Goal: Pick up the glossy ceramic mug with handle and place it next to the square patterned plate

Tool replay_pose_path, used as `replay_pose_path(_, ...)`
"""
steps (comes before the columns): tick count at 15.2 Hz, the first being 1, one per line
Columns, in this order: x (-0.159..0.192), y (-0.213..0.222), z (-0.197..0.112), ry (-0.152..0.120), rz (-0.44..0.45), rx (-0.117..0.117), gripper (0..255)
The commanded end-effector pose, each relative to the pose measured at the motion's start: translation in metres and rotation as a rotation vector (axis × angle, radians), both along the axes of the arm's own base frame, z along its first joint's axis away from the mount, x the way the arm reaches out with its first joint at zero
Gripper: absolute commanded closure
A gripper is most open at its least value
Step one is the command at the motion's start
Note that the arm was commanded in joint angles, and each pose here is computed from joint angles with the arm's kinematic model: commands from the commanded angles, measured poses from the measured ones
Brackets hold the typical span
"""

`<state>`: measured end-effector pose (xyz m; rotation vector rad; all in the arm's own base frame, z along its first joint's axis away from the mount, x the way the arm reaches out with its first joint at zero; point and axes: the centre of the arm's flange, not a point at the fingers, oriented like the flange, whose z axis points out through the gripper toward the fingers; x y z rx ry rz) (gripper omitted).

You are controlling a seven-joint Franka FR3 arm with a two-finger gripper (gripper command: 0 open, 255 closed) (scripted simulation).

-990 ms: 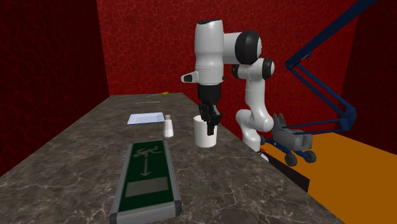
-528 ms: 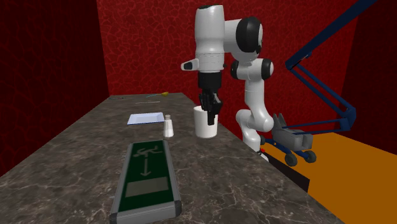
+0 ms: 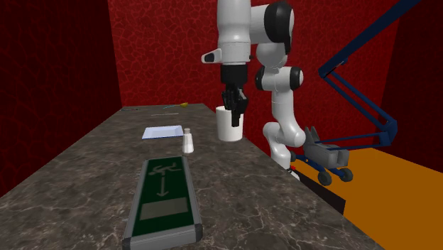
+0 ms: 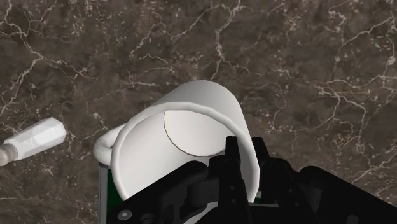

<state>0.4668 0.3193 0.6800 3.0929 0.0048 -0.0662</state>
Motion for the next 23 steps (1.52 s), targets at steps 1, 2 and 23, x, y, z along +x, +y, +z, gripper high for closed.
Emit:
replay_pose_path(1,0.0,0.0,0.011,0.0,0.0,0.0,255)
replay_pose_path(2,0.0,0.0,0.017,0.0,0.0,0.0,255)
replay_pose_path(23,0.077,-0.225,0.032,0.0,0.0,0.0,255)
